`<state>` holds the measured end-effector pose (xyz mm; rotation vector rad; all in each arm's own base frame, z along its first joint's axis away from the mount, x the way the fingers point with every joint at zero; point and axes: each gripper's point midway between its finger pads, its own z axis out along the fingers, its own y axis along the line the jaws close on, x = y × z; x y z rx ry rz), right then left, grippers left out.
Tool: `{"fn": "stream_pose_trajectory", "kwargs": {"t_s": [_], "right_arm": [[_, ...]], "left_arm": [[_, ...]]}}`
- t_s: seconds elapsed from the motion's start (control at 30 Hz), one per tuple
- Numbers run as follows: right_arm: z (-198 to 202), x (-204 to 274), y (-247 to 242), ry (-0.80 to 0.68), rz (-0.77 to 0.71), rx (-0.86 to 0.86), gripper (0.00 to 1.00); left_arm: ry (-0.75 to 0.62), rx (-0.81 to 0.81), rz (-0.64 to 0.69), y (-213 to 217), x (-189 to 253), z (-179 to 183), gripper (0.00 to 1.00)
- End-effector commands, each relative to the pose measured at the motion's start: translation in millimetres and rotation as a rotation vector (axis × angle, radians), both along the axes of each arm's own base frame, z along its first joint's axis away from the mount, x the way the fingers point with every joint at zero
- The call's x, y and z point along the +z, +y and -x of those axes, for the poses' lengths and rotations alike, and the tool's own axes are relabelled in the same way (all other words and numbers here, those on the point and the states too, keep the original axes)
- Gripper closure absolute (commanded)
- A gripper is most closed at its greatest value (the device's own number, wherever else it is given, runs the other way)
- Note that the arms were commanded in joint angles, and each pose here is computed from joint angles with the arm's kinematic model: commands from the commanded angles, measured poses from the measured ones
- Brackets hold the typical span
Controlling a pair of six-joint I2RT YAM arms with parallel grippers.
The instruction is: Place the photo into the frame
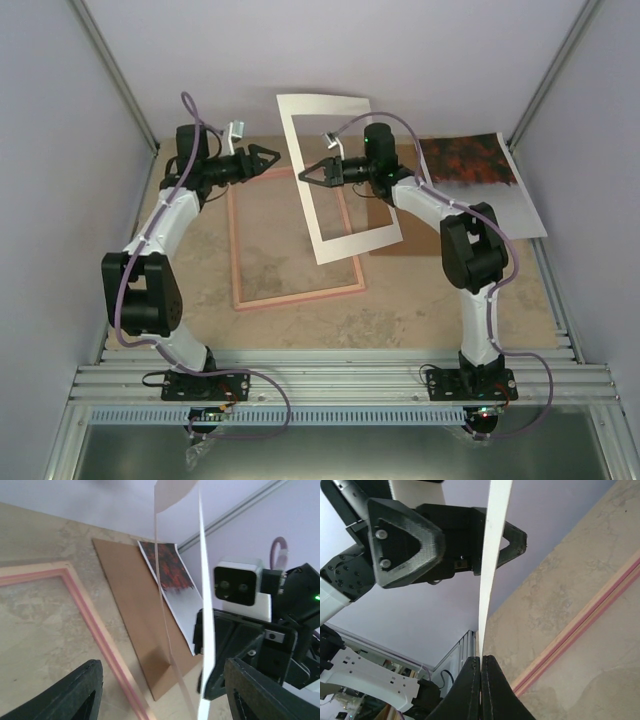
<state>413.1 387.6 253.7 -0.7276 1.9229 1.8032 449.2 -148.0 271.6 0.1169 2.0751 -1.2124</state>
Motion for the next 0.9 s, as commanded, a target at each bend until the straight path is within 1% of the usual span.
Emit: {"fn": "stream_pose_trajectory", "kwargs": {"t_s": [0.0,0.13,0.23,0.3,0.43,0.5,0.63,0.8,0.87], "right_arm": [[-2.3,-8.6,4.2,-0.013,0.000,-0.015,0.99],[-0.2,-12.0,6.0,-0.007,0.003,-0.008,0.99],[1.4,-11.8,6.3,-0.007,-0.002,0.001,0.99],[2.9,-11.4,6.7,-0.009,-0.003,0.006,0.99],[5.9,-9.4,5.8,-0.010,-0.006,0.014,0.99],[7.3,-8.6,5.4,-0.011,-0.008,0.017,1.00],[8.7,-8.4,4.9,-0.011,-0.010,0.021,1.00],[10.8,-3.8,5.4,-0.022,-0.023,0.035,0.99],[12.8,-3.4,6.4,-0.026,-0.026,0.042,0.98]], "left_arm": [[-0.060,-0.064,0.056,-19.4,18.0,9.5,0.33],[-0.059,-0.093,0.080,-31.5,17.3,14.8,0.35],[-0.049,-0.110,0.073,-43.7,11.1,18.6,0.36],[-0.072,-0.115,0.070,-50.3,12.7,17.3,0.37],[-0.068,-0.122,0.082,-58.0,13.3,15.3,0.43],[-0.065,-0.129,0.084,-61.5,13.2,15.0,0.48],[-0.054,-0.138,0.097,-64.2,10.3,14.5,0.62],[-0.045,-0.140,0.107,-65.4,8.1,13.8,0.76],[-0.042,-0.141,0.111,-65.8,7.8,13.0,0.84]]}}
